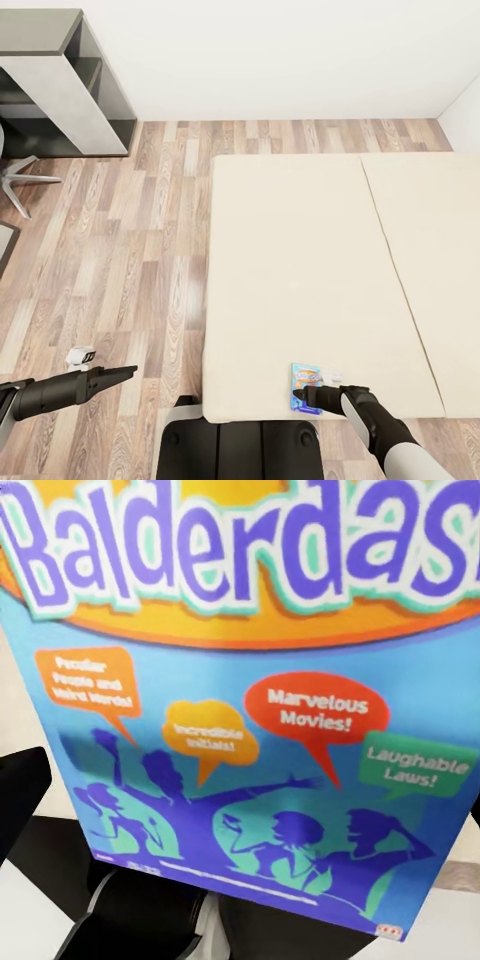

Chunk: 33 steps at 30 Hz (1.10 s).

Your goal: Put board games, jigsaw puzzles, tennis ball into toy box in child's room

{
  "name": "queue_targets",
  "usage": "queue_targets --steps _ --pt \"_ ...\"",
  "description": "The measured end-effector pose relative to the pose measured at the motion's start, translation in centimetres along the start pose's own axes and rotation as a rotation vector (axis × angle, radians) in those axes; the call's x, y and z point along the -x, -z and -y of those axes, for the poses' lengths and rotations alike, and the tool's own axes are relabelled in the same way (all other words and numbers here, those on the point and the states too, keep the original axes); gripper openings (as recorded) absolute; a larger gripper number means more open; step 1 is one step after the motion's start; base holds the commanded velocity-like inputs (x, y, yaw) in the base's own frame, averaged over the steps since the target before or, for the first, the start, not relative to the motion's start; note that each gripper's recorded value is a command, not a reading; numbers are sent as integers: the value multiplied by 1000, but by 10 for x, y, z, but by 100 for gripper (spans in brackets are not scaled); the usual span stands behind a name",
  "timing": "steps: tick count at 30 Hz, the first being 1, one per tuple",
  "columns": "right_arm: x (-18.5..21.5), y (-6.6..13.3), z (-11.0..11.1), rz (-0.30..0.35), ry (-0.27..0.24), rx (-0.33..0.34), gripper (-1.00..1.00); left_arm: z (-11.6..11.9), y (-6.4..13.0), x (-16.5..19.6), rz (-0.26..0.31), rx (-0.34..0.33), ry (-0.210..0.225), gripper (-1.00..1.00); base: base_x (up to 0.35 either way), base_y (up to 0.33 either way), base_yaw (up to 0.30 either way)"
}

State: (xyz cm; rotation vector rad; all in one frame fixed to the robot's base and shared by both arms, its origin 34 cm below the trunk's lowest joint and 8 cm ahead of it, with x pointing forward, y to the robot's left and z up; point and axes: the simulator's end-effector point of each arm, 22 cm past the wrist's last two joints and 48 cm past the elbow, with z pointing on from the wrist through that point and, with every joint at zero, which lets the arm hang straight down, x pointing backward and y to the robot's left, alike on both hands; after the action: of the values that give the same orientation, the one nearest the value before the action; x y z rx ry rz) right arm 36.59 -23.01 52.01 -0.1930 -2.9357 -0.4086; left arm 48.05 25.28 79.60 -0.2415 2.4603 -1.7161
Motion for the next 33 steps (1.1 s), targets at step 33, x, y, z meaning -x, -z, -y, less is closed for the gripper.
queue_targets --steps 33 --pt "0 0 -1 0 0 1 100 0 0 0 0 0 0 100 -1 15 0"
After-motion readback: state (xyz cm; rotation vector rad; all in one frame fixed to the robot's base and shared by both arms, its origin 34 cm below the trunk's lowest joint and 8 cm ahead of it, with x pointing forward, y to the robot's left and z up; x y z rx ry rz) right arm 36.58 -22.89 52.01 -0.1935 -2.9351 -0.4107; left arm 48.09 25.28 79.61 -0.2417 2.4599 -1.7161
